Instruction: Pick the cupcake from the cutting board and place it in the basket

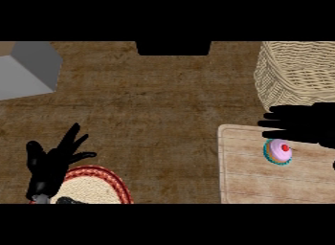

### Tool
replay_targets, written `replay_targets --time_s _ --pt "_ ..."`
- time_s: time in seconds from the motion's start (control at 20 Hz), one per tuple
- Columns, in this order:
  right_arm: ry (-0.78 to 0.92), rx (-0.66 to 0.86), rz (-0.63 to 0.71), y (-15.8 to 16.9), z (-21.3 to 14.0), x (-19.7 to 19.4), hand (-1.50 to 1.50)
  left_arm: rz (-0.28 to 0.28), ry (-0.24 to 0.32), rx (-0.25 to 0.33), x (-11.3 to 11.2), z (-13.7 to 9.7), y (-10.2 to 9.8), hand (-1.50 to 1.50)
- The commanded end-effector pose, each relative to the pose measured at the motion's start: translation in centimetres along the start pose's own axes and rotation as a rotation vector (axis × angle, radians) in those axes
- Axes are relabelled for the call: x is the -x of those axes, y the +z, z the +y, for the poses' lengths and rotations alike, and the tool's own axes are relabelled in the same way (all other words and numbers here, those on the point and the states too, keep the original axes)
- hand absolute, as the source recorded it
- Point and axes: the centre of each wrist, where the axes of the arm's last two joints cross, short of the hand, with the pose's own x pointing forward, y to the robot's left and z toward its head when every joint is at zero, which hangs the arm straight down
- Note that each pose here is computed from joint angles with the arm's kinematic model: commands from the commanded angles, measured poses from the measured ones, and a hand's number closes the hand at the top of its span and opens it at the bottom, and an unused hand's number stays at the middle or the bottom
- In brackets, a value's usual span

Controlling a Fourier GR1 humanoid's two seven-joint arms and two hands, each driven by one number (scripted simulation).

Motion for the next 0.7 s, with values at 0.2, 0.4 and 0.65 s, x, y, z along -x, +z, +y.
replay_targets --time_s 0.2,0.4,0.65 --pt "0.032 -0.092 0.023 -1.8 2.5 0.0 -1.50 0.156 -0.032 -0.041 2.5 1.0 1.0 0.00" --pt "0.048 -0.116 0.055 -2.1 2.1 0.8 -1.50 0.166 -0.043 -0.054 2.9 1.5 0.6 0.00" --pt "0.026 -0.121 0.024 -1.8 4.4 0.0 -1.50 0.168 -0.037 -0.065 3.2 1.0 1.1 0.00"
